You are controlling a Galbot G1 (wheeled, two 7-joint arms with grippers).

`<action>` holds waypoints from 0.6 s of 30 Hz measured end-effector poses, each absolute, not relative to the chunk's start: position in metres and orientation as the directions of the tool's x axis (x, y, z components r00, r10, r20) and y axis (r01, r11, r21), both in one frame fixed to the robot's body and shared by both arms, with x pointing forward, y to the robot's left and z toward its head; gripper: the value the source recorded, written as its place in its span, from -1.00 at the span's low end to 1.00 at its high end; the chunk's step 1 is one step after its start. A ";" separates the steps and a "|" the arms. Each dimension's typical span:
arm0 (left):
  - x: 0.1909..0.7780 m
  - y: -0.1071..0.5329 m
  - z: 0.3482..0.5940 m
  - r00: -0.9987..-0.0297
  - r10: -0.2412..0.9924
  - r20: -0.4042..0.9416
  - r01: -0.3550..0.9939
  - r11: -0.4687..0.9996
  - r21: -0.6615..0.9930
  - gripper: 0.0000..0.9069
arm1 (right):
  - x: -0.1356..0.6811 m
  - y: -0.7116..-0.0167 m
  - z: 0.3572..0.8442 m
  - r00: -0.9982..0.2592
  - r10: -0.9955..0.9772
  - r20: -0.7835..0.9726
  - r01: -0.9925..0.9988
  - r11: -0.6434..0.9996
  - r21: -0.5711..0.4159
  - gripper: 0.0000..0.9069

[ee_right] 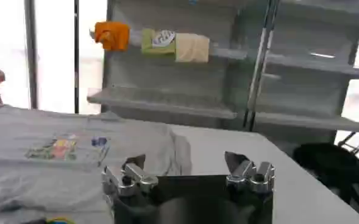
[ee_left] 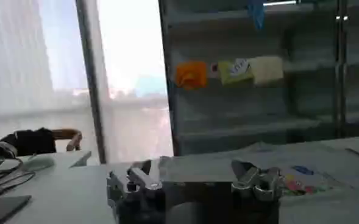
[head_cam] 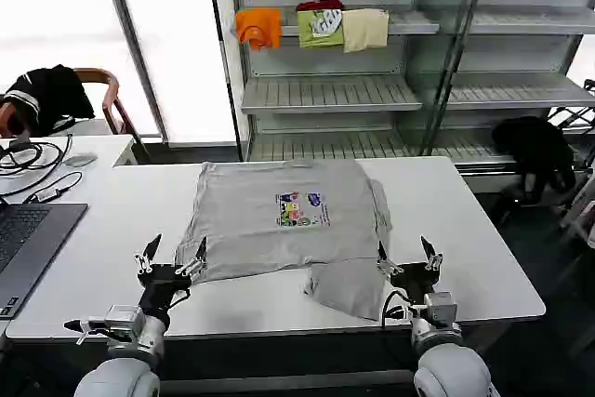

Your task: Fold and organize the clothes.

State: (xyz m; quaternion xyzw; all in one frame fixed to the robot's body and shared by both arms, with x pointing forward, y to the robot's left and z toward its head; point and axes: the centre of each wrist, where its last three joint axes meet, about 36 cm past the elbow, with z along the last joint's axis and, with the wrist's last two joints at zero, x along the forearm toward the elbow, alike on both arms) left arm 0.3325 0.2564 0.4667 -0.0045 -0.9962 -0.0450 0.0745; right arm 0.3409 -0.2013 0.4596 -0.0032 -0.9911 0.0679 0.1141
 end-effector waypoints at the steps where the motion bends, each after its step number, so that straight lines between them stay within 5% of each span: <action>1: 0.333 0.257 0.466 -0.988 0.005 0.156 0.019 0.996 0.087 1.00 | 0.339 -0.200 0.459 -0.972 0.023 0.234 -0.009 0.991 -0.135 1.00; 18: 0.334 0.276 0.453 -0.947 0.029 0.321 0.058 0.995 0.084 1.00 | 0.305 -0.175 0.446 -0.928 0.036 0.370 -0.009 0.993 -0.119 1.00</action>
